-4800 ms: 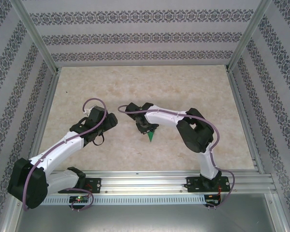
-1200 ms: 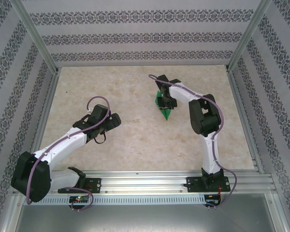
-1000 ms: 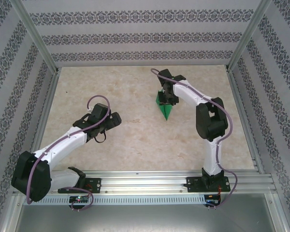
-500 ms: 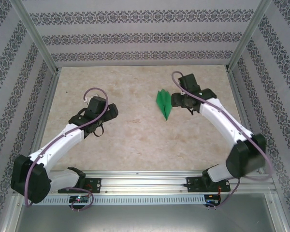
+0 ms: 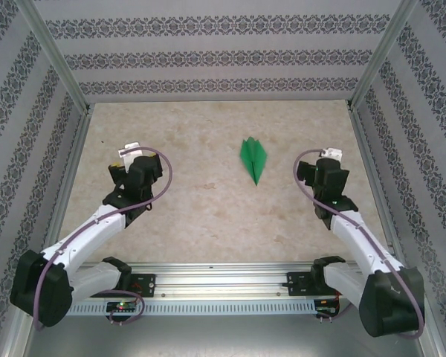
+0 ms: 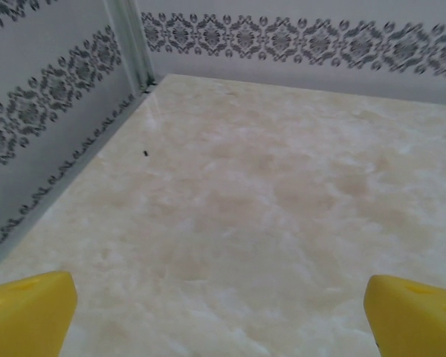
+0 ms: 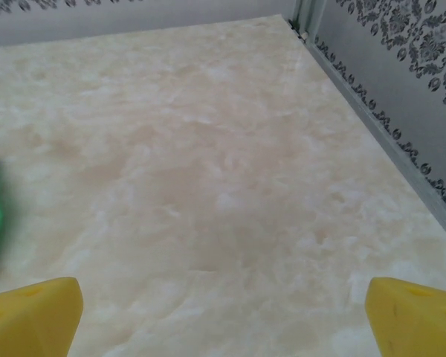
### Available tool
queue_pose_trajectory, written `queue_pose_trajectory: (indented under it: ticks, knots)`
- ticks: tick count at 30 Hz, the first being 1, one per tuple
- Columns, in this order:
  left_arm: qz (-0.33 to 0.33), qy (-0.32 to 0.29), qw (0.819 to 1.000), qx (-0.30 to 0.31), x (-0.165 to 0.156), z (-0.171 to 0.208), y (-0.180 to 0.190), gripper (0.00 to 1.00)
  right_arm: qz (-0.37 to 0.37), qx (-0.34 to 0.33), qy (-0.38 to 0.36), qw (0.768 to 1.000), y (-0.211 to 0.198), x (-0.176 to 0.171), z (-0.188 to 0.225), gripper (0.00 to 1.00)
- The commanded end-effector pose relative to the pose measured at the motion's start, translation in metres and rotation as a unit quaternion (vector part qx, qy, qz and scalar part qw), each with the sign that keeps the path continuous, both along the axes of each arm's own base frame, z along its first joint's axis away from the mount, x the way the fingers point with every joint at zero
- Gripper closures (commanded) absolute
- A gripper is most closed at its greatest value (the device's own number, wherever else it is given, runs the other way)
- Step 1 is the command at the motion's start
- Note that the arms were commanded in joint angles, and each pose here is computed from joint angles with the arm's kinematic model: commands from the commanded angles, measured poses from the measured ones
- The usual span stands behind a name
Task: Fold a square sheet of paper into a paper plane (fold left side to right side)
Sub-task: Reset both arms
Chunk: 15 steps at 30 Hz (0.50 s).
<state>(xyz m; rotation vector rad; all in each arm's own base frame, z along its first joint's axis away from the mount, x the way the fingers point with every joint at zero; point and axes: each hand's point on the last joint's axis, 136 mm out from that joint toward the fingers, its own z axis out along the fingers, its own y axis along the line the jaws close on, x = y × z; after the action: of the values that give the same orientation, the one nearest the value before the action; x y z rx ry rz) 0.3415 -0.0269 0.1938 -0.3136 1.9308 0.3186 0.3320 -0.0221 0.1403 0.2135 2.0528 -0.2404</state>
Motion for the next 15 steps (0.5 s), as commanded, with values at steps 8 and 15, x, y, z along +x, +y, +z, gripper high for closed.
queue_pose_trajectory:
  ticks: [8, 15]
  knots:
    - [0.019, -0.032, 0.996, 0.075, 0.008, -0.016, 0.027, 0.00, 0.034, -0.020, -0.139, 0.989, -0.004, 0.047, 0.015, 0.02]
    - [-0.018, -0.019, 0.996, 0.085, 0.006, -0.042, 0.029, 0.00, 0.072, -0.019, -0.147, 0.986, 0.007, 0.065, -0.010, 0.02]
